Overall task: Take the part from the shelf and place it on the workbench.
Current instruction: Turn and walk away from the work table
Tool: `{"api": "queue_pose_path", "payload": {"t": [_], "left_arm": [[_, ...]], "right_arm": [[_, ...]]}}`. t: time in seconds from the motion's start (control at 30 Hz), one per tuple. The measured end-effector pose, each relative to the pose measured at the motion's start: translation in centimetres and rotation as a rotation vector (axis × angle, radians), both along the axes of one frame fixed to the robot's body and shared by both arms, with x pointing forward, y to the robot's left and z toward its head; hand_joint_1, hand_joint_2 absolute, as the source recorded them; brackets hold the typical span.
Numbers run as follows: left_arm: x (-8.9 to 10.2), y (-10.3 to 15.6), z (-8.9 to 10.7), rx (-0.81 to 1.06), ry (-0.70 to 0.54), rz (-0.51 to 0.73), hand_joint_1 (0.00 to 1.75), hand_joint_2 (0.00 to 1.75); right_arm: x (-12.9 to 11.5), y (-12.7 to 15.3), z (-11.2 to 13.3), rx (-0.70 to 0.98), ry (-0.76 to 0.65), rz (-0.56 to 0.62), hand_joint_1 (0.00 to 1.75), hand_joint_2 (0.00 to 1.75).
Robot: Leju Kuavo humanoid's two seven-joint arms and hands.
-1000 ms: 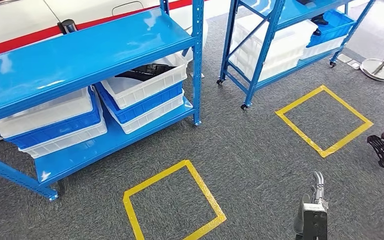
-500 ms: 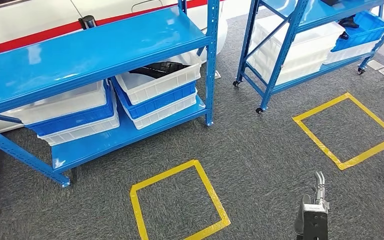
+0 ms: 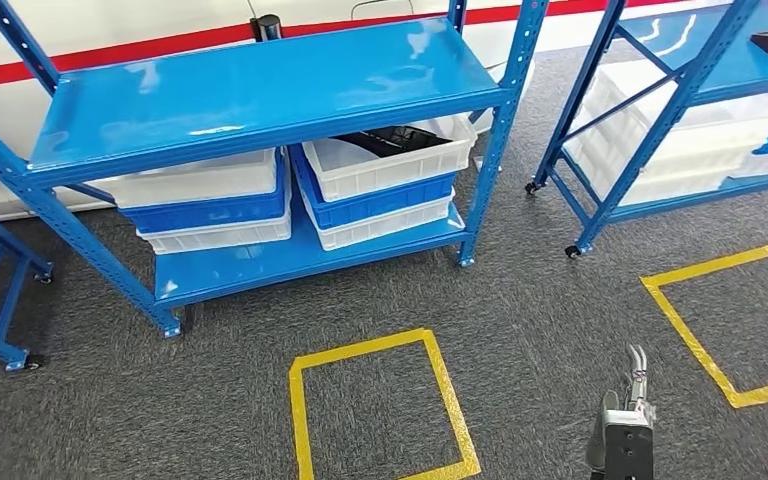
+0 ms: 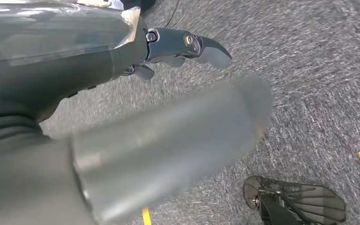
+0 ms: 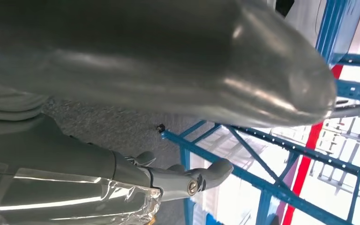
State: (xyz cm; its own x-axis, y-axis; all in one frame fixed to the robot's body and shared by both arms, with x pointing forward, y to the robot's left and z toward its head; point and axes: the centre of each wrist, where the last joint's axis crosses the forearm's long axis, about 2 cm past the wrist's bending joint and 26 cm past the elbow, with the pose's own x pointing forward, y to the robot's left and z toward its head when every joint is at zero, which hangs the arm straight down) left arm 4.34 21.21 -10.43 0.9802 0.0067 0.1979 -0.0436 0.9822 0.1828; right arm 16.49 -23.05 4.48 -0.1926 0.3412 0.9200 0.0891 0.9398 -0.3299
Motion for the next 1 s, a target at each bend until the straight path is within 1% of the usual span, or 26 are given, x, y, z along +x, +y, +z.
{"api": "queue_pose_path", "payload": {"t": [0.23, 0.53, 0.7, 1.0], "left_arm": [[-0.33, 0.10, -0.05, 0.006, -0.004, 0.000, 0.00, 1.75], [-0.21, 0.12, -0.04, 0.007, -0.007, 0.000, 0.00, 1.75], [0.24, 0.27, -0.01, 0.011, -0.016, 0.001, 0.00, 1.75], [0.15, 0.13, 0.00, 0.008, -0.016, -0.001, 0.00, 1.75]], "right_arm": [[0.11, 0.05, 0.03, -0.003, -0.003, 0.005, 0.00, 0.00], [0.11, 0.25, 0.06, -0.004, -0.004, 0.012, 0.00, 0.00], [0.12, 0.28, 0.07, -0.004, -0.005, 0.013, 0.00, 0.00], [0.12, 0.27, 0.02, -0.007, -0.003, 0.015, 0.00, 0.00]]}}
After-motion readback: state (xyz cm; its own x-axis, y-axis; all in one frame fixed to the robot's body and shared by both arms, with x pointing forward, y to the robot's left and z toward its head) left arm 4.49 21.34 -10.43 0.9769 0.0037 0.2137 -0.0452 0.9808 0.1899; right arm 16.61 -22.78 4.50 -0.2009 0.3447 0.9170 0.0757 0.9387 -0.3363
